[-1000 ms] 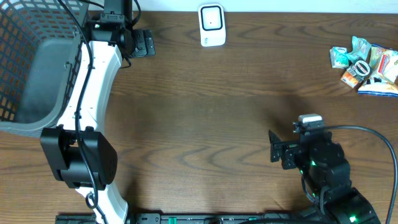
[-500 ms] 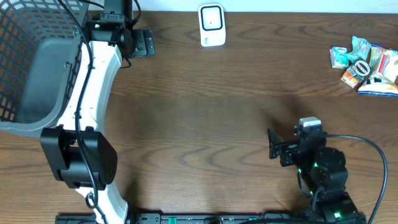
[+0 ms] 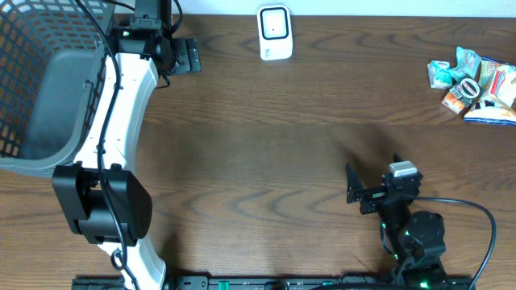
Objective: Scan the item barcode
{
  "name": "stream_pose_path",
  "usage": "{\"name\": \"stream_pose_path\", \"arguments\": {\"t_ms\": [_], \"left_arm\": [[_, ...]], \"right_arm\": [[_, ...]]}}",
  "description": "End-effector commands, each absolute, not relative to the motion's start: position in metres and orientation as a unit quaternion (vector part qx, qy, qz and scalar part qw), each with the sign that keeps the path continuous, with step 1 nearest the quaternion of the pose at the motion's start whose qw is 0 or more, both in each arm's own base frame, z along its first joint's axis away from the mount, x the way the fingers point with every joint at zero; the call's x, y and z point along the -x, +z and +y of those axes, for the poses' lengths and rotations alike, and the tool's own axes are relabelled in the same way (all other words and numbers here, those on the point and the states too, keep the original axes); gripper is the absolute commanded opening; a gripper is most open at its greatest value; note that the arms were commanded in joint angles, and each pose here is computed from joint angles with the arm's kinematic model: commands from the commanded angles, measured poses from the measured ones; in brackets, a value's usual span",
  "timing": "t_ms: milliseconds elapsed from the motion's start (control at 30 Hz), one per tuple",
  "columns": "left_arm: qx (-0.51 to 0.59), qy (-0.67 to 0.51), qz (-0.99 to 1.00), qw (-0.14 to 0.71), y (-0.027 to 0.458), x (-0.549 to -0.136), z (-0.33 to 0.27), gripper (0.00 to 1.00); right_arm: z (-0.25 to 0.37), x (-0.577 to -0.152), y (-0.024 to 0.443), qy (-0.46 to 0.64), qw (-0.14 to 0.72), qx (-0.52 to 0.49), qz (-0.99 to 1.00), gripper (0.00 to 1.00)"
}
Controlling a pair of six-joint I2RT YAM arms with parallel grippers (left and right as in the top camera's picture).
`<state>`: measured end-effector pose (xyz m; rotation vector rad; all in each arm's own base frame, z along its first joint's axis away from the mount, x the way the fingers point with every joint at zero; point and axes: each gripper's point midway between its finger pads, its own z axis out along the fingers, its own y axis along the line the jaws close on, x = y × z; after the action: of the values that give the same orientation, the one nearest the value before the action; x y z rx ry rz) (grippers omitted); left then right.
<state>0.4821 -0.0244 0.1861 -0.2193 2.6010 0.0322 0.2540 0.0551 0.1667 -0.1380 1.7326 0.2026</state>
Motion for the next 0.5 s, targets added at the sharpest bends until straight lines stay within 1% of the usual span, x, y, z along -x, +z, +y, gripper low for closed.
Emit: {"name": "stream_pose_path", "arguments": {"t_ms": [0, 467], "left_arm": [[0.09, 0.011, 0.956, 0.277, 0.2, -0.482, -0.023, 0.98], [0.09, 0.011, 0.956, 0.277, 0.2, -0.482, -0.023, 0.98]], "right_arm": [[0.042, -0.256, 0.162, 0.065, 0.654, 0.044, 0.752, 0.99], [0.031, -0.254, 0.168, 0.054, 0.679, 0.028, 0.731, 0.99]]}}
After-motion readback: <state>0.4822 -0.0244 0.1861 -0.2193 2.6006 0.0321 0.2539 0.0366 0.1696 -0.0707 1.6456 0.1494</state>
